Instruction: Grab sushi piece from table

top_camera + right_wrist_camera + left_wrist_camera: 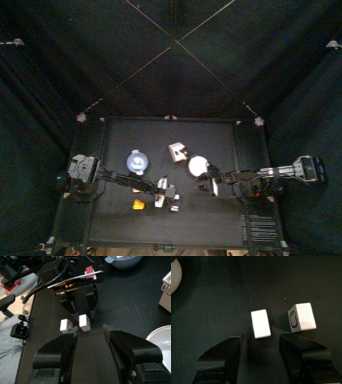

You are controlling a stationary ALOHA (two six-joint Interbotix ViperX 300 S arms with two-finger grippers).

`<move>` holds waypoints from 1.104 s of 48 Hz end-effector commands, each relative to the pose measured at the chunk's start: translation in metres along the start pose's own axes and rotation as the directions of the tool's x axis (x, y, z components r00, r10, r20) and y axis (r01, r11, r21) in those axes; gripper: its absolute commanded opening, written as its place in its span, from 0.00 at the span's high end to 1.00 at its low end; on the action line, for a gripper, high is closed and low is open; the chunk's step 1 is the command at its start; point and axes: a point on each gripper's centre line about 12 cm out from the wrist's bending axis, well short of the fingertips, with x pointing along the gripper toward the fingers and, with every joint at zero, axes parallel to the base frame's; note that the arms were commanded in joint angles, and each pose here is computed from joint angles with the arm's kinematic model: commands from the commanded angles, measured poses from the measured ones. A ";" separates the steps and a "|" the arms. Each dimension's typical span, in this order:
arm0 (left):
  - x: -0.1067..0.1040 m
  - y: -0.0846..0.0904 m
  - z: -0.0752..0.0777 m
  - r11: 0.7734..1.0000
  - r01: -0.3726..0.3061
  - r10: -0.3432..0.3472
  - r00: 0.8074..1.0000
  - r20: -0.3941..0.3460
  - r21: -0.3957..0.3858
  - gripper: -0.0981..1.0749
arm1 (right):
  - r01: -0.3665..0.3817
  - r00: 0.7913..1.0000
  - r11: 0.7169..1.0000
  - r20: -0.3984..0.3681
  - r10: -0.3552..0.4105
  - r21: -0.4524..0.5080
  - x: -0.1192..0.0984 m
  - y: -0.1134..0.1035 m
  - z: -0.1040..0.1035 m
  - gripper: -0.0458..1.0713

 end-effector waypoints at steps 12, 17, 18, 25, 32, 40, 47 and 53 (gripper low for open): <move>0.000 0.002 0.012 1.000 -0.004 0.004 0.999 0.033 -0.004 0.26 | -0.014 1.000 1.000 0.023 0.014 -0.006 0.000 0.004 0.008 0.23; 0.001 0.002 0.013 1.000 -0.004 0.004 0.999 0.033 -0.004 0.32 | -0.013 1.000 1.000 0.025 0.014 -0.005 0.000 0.003 0.008 0.23; 0.001 0.002 0.013 1.000 -0.004 0.004 0.999 0.033 -0.002 0.34 | -0.013 1.000 1.000 0.025 0.014 -0.005 0.000 0.003 0.008 0.23; 0.001 0.002 0.017 1.000 -0.004 0.004 0.999 0.044 -0.001 0.42 | -0.014 1.000 1.000 0.023 0.014 -0.006 0.000 0.004 0.008 0.23; -0.003 0.000 0.021 1.000 -0.001 0.001 0.999 0.054 0.003 0.46 | -0.015 1.000 1.000 0.024 0.015 -0.006 0.000 0.004 0.008 0.23; -0.010 -0.001 0.025 1.000 -0.001 0.000 0.998 0.069 0.005 0.46 | -0.013 1.000 1.000 0.025 0.014 -0.005 0.000 0.003 0.008 0.23; -0.013 -0.001 0.025 1.000 -0.001 0.001 0.998 0.071 0.002 0.46 | -0.013 1.000 1.000 0.024 0.013 -0.004 0.000 0.004 0.008 0.23; -0.013 -0.001 0.025 1.000 0.000 0.000 0.997 0.072 -0.010 0.46 | -0.013 1.000 1.000 0.027 0.013 -0.004 0.001 0.004 0.009 0.23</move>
